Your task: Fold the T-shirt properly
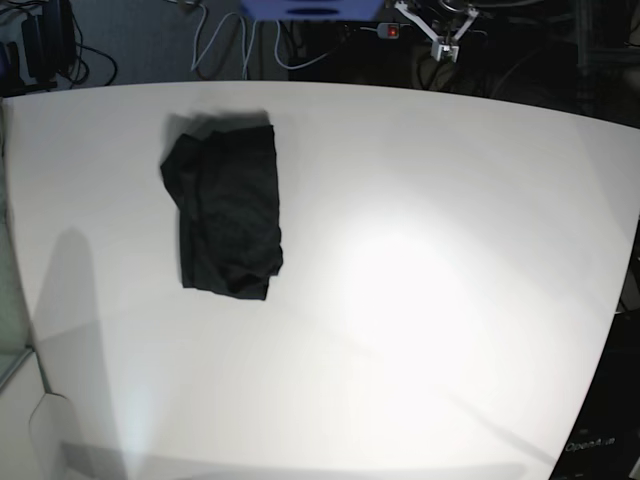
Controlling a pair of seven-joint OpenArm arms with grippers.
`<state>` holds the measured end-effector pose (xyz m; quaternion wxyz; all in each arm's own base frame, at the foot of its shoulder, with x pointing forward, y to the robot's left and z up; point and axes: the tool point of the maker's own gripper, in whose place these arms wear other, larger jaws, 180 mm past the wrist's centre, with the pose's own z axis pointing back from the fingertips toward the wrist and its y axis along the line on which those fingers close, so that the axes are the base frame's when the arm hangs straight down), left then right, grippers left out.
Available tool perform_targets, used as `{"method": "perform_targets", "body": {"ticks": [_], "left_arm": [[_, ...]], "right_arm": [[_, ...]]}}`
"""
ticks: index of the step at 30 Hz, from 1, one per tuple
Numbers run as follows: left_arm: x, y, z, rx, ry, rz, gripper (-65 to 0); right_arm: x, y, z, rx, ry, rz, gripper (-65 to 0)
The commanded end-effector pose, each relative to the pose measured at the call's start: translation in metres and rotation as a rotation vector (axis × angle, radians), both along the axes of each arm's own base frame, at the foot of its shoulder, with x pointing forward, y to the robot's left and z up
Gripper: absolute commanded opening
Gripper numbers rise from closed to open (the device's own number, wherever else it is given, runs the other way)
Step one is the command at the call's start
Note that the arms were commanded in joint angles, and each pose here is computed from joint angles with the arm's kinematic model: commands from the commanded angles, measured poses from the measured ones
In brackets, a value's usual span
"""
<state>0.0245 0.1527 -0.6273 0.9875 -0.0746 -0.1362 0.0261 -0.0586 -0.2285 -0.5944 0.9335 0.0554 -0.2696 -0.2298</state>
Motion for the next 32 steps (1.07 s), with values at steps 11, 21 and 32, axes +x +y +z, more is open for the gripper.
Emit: {"method": "perform_targets", "body": {"ticks": [11,21,32], "left_arm": [[-0.009,0.076,-0.03,0.275,0.216,0.041,-65.0],[0.019,0.081,-0.027,0.401,0.186,-0.011,-65.0],[0.014,0.07,-0.029,0.374,0.196,0.056,-65.0]], "right_arm": [[-0.009,0.001,-0.048,-0.134,0.409,0.456,-64.7],[0.022,0.011,-0.06,-0.194,0.467,0.473,-61.0],[0.022,0.014,-0.06,-0.189,0.462,0.478,-60.9]]}}
